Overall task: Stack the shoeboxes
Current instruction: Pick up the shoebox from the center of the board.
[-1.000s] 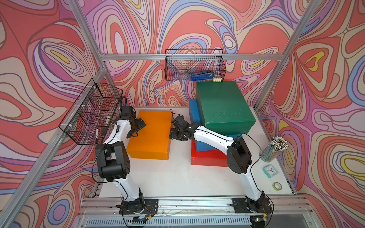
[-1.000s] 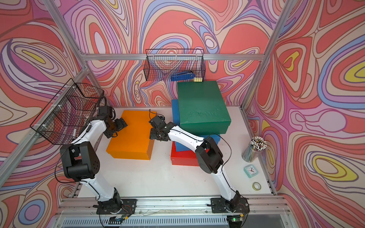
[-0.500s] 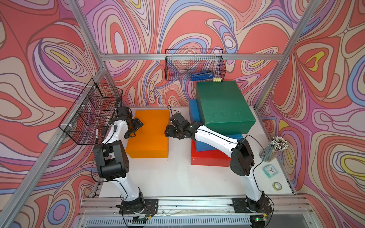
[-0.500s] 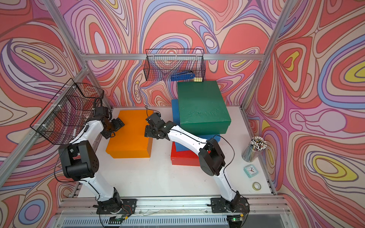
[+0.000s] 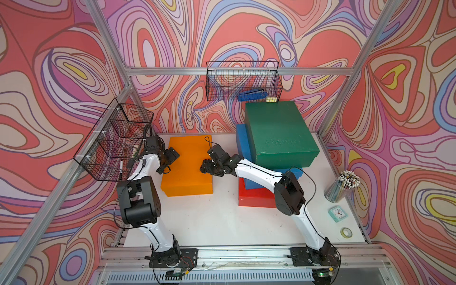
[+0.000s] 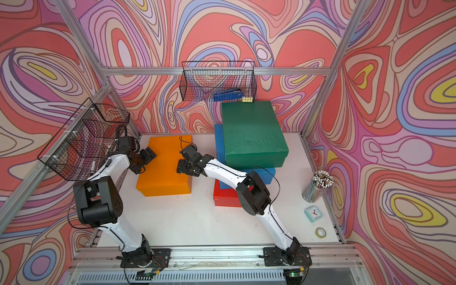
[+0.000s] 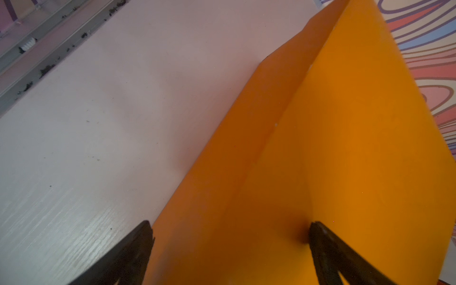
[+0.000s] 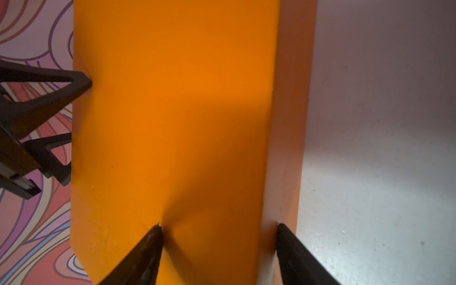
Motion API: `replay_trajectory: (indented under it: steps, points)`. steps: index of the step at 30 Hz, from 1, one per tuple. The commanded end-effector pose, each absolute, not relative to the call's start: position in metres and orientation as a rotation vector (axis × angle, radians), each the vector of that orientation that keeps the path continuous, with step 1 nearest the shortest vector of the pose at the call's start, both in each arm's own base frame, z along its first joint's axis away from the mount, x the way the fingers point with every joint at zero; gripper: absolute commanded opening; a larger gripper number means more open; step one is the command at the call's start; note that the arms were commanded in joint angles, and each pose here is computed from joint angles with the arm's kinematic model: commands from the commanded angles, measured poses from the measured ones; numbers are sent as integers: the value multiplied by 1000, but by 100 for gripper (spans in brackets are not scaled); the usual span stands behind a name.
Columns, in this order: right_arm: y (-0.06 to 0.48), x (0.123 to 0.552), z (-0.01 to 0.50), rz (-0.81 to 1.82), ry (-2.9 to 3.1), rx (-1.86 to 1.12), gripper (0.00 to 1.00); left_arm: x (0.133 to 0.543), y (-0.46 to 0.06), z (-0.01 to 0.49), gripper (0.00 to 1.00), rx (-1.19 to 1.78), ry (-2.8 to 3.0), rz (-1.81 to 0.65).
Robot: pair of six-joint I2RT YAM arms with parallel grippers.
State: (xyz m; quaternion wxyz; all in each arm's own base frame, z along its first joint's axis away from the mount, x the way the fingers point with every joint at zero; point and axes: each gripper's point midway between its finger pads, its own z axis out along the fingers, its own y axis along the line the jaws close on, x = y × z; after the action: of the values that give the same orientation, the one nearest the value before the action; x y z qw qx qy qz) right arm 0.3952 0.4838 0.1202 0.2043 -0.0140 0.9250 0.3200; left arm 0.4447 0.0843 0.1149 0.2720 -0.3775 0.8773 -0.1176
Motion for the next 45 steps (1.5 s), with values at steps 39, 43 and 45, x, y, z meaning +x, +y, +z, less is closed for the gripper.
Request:
replay_trajectory:
  steps: [39,43,45]
  points:
    - [537,283,205,1148,2420,-411,59,357,5,199,93,-942,2287,-553]
    - [534,274,226,1155,2374,-424,59,351,3,205,93,-945,2268,-573]
    - [531,271,235,1148,2355,-429,59,348,1,211,93,-944,2252,-592]
